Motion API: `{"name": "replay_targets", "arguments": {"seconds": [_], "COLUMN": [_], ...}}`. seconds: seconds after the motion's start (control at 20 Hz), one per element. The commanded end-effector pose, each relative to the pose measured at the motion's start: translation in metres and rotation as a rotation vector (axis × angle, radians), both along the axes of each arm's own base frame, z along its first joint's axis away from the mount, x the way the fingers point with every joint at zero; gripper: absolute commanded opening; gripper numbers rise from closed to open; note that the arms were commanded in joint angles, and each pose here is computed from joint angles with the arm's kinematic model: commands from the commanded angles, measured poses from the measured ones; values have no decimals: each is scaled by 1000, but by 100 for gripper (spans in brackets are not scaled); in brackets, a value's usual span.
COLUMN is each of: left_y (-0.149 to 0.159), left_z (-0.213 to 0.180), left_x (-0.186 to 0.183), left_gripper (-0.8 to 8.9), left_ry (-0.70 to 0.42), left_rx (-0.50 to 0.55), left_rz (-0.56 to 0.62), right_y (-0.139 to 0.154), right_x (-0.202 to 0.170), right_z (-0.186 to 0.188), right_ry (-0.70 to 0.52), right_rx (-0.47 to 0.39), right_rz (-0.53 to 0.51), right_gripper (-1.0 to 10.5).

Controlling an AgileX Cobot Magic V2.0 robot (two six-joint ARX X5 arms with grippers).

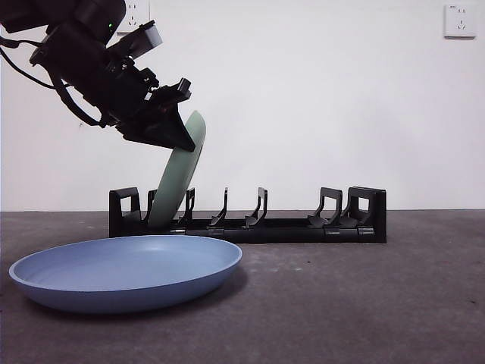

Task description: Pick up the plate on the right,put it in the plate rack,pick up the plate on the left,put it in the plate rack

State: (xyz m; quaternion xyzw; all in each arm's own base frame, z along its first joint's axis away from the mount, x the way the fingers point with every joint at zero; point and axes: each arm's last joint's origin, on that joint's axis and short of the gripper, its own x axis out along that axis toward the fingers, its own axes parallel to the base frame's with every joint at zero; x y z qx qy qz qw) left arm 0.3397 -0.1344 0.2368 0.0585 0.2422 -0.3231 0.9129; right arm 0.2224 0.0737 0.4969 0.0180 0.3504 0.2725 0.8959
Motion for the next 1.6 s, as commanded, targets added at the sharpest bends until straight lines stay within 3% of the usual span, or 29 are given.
{"name": "replay_targets", "arguments": {"seconds": [0.05,0.45,0.8,1.1,1.25,1.6], "left_y": [-4,-5,26,63,76,88], "left_z": [-4,27,113,148,153,149], "left_x": [-1,-13,-90,-181,-214,-255], "left_gripper": [222,225,226,236,506,508], "left_ry": [7,4,-150,-231,-251,-243], "left_rx": [17,14,13,158,190,258], "left_rz": [-16,-28,-55,-130,-151,-229], "right_y": [1,1,14,67,95,152], "right_x": [4,3,24,56,64,71], "right_z": [-3,-4,-23,-107,-165,-257], "right_ry": [9,21,119,293,362,454], "right_rx": [-8,-12,-41,-112,-130,-157], "right_rz": [10,10,34,163,205,256], "right_gripper": [442,442,442,442,442,440]}}
